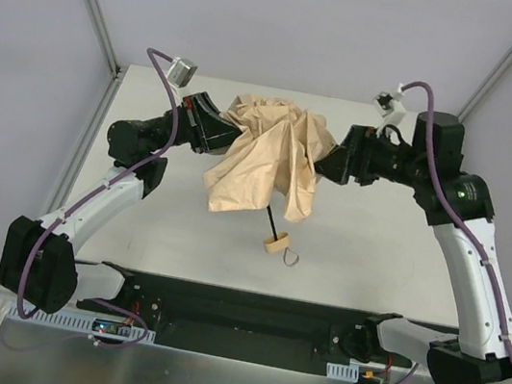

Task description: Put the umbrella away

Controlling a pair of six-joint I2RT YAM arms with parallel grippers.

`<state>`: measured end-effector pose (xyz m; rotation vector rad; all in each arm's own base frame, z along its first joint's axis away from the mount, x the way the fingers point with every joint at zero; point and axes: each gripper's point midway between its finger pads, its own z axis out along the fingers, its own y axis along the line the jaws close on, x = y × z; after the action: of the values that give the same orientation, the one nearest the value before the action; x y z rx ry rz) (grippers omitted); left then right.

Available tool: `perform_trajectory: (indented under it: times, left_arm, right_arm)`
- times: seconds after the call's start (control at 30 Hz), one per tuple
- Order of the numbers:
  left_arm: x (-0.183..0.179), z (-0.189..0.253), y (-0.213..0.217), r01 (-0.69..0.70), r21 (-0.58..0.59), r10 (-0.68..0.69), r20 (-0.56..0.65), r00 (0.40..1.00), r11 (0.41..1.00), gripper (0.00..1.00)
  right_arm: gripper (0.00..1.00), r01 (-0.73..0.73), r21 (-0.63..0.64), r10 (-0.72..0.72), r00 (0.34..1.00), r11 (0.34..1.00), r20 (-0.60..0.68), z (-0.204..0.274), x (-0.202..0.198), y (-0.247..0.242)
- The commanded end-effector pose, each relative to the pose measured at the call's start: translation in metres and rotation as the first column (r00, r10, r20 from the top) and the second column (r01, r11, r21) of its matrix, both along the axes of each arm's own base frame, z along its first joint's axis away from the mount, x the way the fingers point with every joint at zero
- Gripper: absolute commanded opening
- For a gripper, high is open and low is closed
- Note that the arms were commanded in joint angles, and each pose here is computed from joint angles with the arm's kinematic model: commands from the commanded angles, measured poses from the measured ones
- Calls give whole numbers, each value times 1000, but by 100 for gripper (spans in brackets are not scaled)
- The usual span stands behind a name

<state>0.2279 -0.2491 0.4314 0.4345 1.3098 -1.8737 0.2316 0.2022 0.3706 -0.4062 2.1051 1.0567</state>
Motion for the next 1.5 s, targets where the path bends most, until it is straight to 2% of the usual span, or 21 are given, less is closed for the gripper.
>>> perform_trajectory:
  times: [0.0, 0.23, 0.43, 0.57, 0.7, 0.83, 0.9, 0.97, 1.0, 1.13, 1.27, 1.37, 1.47]
  left_arm:
    - [-71, 62, 20, 60, -164, 21, 451, 892, 985, 0]
    - [-73, 64, 16, 86, -170, -4, 435, 900, 982, 0]
    - [-82, 71, 12, 114, -180, -18, 463, 886, 977, 0]
    - [-93, 81, 9, 152, -187, -43, 486, 873, 971, 0]
    - [-94, 86, 8, 161, -206, -44, 479, 877, 965, 0]
    - [-96, 86, 7, 166, -193, -51, 492, 869, 967, 0]
    - [-96, 89, 8, 161, -209, -39, 489, 871, 965, 0]
    - [-98, 91, 9, 165, -207, -41, 497, 867, 964, 0]
    - [-100, 92, 9, 170, -197, -47, 510, 859, 966, 0]
    - [-103, 99, 10, 167, -200, -39, 523, 851, 965, 0]
    - [-105, 103, 12, 151, -208, -15, 541, 841, 966, 0]
    - [-104, 104, 12, 122, -208, 12, 549, 836, 970, 0]
    - [-94, 105, 10, 49, -203, 70, 536, 841, 978, 0]
  right_arm:
    - [82, -119, 89, 99, 973, 989, 207, 53, -5, 33]
    - [84, -283, 312, 233, 954, 907, 188, 86, -20, 87]
    - [90, -380, 312, 315, 919, 871, 238, 99, -26, 115]
    - [95, -390, 279, 326, 912, 878, 250, 95, -23, 127]
    - [96, -452, 135, 405, 872, 882, 275, 70, -33, 135]
    - [98, -516, 88, 484, 840, 852, 245, 52, -47, 138]
    - [100, -519, -6, 504, 828, 855, 246, 37, -48, 133]
    - [99, -505, -56, 505, 835, 861, 218, 26, -49, 126]
    - [96, -506, -58, 506, 837, 861, 209, 23, -50, 125]
    - [96, -494, -70, 499, 850, 866, 168, 9, -51, 131]
    - [96, -457, -69, 461, 869, 887, 181, 11, -44, 150]
    - [96, -425, -128, 441, 884, 896, 152, 3, -38, 148]
    - [96, -440, -148, 459, 878, 886, 134, 1, -49, 136]
